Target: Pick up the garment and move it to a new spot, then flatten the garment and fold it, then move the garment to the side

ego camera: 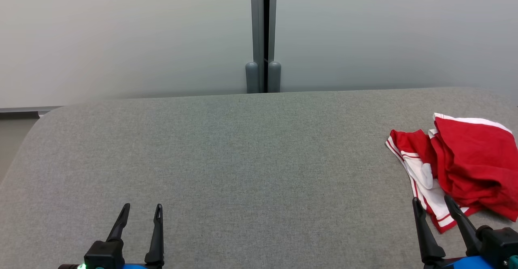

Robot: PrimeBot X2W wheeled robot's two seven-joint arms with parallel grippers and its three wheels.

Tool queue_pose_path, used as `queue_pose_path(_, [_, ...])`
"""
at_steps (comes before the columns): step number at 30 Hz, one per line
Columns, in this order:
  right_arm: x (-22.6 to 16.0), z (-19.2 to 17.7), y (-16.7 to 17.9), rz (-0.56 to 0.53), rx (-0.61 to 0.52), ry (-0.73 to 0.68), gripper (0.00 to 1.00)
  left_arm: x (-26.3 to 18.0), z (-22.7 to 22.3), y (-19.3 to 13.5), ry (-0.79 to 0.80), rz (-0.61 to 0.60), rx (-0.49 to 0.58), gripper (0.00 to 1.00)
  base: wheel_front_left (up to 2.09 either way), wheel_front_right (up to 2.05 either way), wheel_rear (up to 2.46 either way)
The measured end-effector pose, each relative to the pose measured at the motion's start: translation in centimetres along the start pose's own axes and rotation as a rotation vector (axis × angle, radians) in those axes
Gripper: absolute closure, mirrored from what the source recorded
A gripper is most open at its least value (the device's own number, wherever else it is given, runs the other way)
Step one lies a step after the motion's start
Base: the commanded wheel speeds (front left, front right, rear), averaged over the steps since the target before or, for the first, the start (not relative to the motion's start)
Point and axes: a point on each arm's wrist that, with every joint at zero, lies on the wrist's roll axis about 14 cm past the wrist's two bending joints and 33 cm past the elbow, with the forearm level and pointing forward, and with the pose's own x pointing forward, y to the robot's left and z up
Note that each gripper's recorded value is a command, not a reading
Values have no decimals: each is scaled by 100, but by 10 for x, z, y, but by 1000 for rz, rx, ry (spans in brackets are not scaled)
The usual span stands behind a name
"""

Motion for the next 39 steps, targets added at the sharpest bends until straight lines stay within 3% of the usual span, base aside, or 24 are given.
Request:
queue_pose_path(15, [1, -2, 4, 12, 5, 6, 0, -2, 2, 2, -10, 14, -3, 0, 0, 0, 0])
queue_pose_path(16, [1, -3, 4, 12, 6, 8, 100, -2, 1, 2, -9, 15, -5, 100, 0, 0, 0])
queue_pose_path(20, [0, -13, 5, 12, 31, 39, 100, -6, -12, -2, 32, 21, -37, 100, 0, 0, 0])
queue_pose_path(39, [9, -19, 4, 5, 399, 36, 100, 3, -16, 13, 85, 95, -402, 100, 0, 0, 0])
